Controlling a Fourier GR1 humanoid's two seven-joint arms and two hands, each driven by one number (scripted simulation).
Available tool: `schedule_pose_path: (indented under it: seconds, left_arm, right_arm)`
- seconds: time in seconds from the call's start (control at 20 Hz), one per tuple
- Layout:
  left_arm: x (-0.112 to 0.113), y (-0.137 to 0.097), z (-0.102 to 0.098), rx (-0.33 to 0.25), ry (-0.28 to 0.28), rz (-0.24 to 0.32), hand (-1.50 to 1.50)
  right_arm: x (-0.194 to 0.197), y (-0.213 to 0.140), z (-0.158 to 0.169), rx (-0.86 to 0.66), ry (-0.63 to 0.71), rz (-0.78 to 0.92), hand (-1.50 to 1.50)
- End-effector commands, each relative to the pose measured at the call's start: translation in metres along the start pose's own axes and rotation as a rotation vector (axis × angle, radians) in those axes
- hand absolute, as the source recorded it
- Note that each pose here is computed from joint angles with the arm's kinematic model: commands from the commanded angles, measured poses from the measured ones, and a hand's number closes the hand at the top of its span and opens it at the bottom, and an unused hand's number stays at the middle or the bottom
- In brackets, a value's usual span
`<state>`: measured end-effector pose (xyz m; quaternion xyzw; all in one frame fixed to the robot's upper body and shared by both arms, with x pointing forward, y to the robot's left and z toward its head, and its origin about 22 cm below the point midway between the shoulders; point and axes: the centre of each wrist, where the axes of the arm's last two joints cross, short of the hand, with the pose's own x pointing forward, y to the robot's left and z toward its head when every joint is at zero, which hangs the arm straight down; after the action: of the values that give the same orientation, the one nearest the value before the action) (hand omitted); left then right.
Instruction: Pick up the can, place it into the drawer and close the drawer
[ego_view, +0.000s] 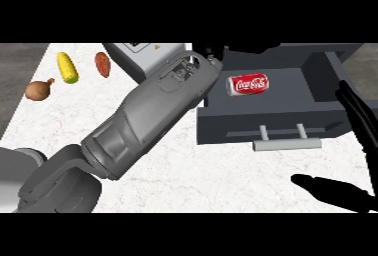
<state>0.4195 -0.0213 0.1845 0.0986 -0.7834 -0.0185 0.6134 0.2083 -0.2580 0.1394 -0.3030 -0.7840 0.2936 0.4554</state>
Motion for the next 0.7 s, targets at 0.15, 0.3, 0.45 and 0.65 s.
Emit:
schedule_pose_path:
  seconds: [0.15,0.3,0.45,0.65]
  left_arm:
    - [-0.001,0.015,-0.013,0.007,0.016,0.006,-1.50]
    - [0.007,0.000,-0.001,-0.015,0.019,0.021,-1.50]
    - [0.015,0.028,-0.019,0.004,0.004,-0.012,-1.50]
    - [0.022,0.035,-0.012,-0.008,0.018,0.007,-1.50]
  right_arm:
    - [-0.011,0.031,-0.009,0.118,0.011,0.224,-1.50]
    - [-0.013,0.063,-0.023,0.130,0.050,0.306,-1.50]
    - [-0.050,0.073,-0.026,0.118,0.070,0.335,-1.50]
    - [-0.058,0.106,-0.022,0.078,0.122,0.324,-1.50]
